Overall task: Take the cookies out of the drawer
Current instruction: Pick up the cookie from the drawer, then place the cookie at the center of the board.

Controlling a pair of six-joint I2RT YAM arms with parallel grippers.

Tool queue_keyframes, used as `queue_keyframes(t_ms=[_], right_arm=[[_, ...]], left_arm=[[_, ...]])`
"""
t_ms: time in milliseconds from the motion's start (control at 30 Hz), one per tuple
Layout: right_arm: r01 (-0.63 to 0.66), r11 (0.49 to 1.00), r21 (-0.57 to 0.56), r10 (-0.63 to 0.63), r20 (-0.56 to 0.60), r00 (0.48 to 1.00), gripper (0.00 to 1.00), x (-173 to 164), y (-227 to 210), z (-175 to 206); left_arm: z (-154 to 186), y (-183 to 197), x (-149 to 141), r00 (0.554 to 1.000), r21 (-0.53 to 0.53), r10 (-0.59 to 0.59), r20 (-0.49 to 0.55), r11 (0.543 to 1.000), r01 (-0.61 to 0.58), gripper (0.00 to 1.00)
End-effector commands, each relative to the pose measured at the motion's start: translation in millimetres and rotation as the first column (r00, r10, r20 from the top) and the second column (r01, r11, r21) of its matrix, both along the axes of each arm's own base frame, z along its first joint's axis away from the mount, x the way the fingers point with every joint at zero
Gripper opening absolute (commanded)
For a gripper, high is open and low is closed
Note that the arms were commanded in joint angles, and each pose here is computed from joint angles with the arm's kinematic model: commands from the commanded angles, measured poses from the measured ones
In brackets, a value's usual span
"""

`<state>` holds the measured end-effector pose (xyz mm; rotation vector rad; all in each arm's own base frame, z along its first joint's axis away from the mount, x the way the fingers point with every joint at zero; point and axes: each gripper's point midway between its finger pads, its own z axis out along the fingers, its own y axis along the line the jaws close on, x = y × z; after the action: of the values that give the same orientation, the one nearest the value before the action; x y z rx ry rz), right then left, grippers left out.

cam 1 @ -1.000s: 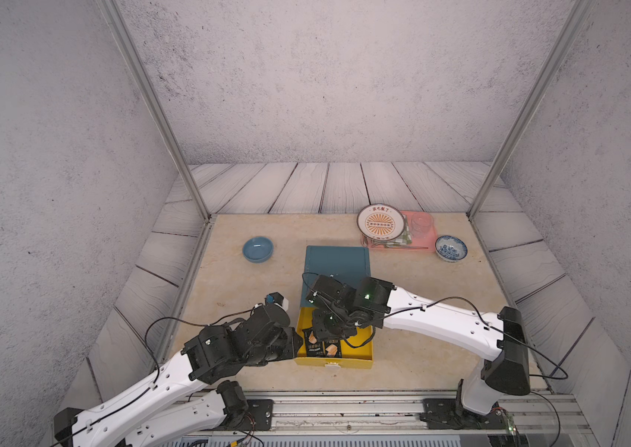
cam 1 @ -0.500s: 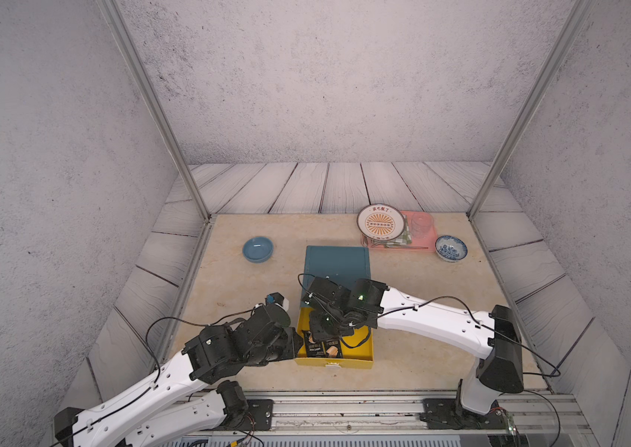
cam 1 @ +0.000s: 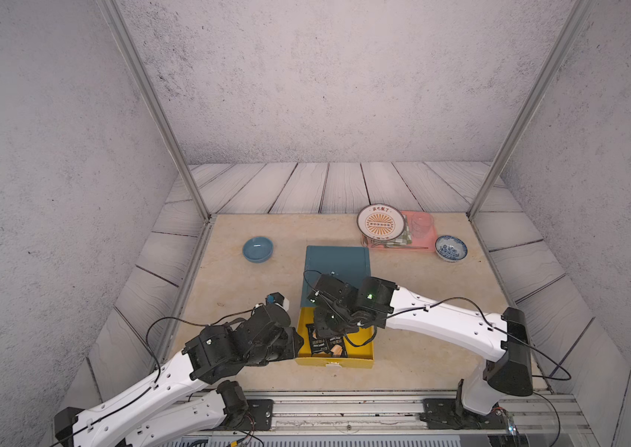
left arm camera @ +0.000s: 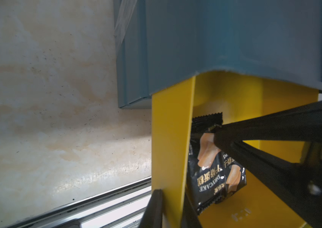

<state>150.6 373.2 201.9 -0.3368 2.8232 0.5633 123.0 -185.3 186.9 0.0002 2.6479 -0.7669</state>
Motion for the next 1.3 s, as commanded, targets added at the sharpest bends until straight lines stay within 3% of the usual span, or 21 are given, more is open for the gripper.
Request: queue_keyframes(t_ms=[0,333,600,867,1000,1267], right_arm=[[0.0,0.999,0.036,-0.002,0.053,0.999,0.0,2.5,-11.8,29.6],[0.027,0.995,0.1,-0.039,0.12,0.992,0.0,5.3,-51.7,79.3],[0.225,0.972,0.061,-0.229,0.076,0.97,0.0,50.5,-151.4,94.1],[0.382,0.917,-0.118,-0.381,0.027,0.924,0.0,101.3,-238.7,28.7],[0.466,0.882,-0.075,-0.468,-0.017,0.884,0.0,129.2,-265.4,-14.4],[0.525,0.845,-0.105,-0.535,-0.151,0.831,0.0,165.5,-298.5,-94.8]], left_arm=[[-19.0,8.9,-0.5,1.0,0.084,0.014,-0.027,0.996,-0.011,0.17],[-16.3,5.9,2.2,1.0,0.094,0.006,-0.023,0.996,-0.004,0.17],[-15.4,4.5,3.1,1.0,0.091,0.005,-0.019,0.996,-0.003,0.17],[-14.8,4.2,4.1,1.0,0.093,0.003,-0.014,0.996,-0.001,0.17],[-15.5,5.6,3.3,1.0,0.094,0.007,-0.016,0.996,-0.005,0.17],[-15.8,6.8,3.2,1.0,0.095,0.012,-0.017,0.995,-0.01,0.17]])
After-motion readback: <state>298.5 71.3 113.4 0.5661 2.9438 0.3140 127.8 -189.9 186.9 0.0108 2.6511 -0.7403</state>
